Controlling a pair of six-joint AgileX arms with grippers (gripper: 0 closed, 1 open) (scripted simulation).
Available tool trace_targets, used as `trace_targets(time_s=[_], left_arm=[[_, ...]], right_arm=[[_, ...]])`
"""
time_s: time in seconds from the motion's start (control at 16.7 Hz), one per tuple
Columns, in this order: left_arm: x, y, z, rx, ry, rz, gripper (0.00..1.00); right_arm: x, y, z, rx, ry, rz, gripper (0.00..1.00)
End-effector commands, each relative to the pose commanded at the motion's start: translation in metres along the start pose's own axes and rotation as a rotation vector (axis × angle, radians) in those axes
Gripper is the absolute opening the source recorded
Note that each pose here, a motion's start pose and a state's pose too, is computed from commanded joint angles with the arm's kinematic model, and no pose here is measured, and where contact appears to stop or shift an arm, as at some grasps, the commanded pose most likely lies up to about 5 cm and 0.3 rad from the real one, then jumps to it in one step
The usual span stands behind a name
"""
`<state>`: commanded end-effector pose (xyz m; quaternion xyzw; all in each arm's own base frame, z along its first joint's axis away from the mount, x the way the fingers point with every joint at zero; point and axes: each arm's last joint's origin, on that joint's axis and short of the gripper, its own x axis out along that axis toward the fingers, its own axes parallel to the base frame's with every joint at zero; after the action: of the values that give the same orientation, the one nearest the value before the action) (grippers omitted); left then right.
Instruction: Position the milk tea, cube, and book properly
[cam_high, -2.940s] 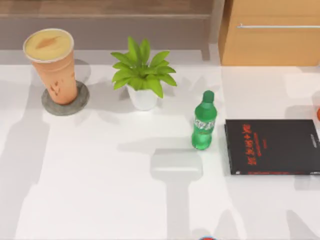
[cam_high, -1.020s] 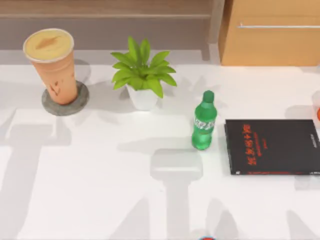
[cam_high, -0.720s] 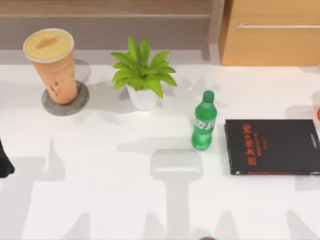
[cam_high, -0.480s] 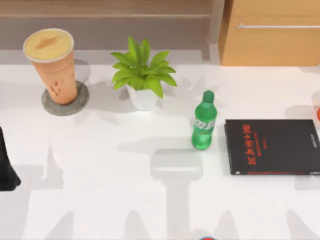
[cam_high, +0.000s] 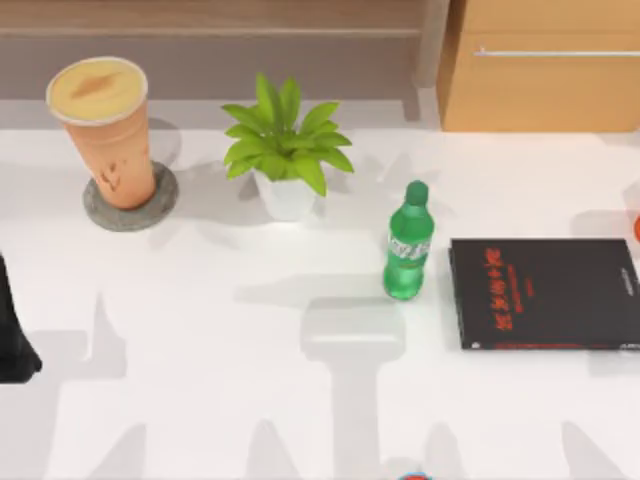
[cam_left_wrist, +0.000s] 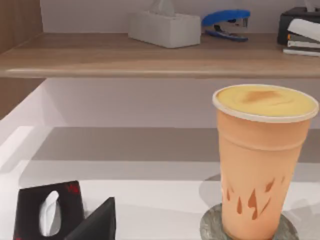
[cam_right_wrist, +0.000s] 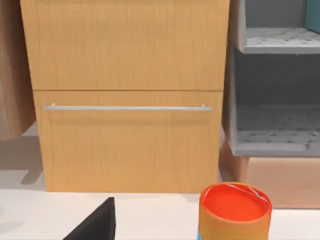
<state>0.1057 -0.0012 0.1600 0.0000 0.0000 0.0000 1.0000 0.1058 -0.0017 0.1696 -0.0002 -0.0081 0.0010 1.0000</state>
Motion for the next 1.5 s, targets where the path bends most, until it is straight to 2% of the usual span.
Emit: trace_targets(time_s=[0.36,0.54,0.72,0.9,1.14,1.32,1.5], left_arm=[[0.000,0.000,0.000,0.000,0.000,0.000,1.00],[0.000,0.000,0.000,0.000,0.000,0.000,1.00],[0.000,0.000,0.000,0.000,0.000,0.000,1.00],[0.000,0.000,0.000,0.000,0.000,0.000,1.00],[0.000,0.000,0.000,0.000,0.000,0.000,1.00],[0.000,0.000,0.000,0.000,0.000,0.000,1.00],[0.000,0.000,0.000,0.000,0.000,0.000,1.00]], right_arm=[[0.022,-0.008,0.084,-0.018,-0.076,0.000,1.00],[0.065,-0.021,0.127,-0.031,-0.066,-0.003,1.00],[0.129,-0.046,0.150,-0.037,-0.032,-0.005,1.00],[0.199,-0.082,0.149,-0.035,0.002,-0.006,1.00],[0.276,-0.137,0.118,-0.026,0.028,-0.007,1.00],[0.310,-0.170,0.091,-0.022,0.030,-0.008,1.00],[0.325,-0.188,0.076,-0.023,0.023,-0.009,1.00]])
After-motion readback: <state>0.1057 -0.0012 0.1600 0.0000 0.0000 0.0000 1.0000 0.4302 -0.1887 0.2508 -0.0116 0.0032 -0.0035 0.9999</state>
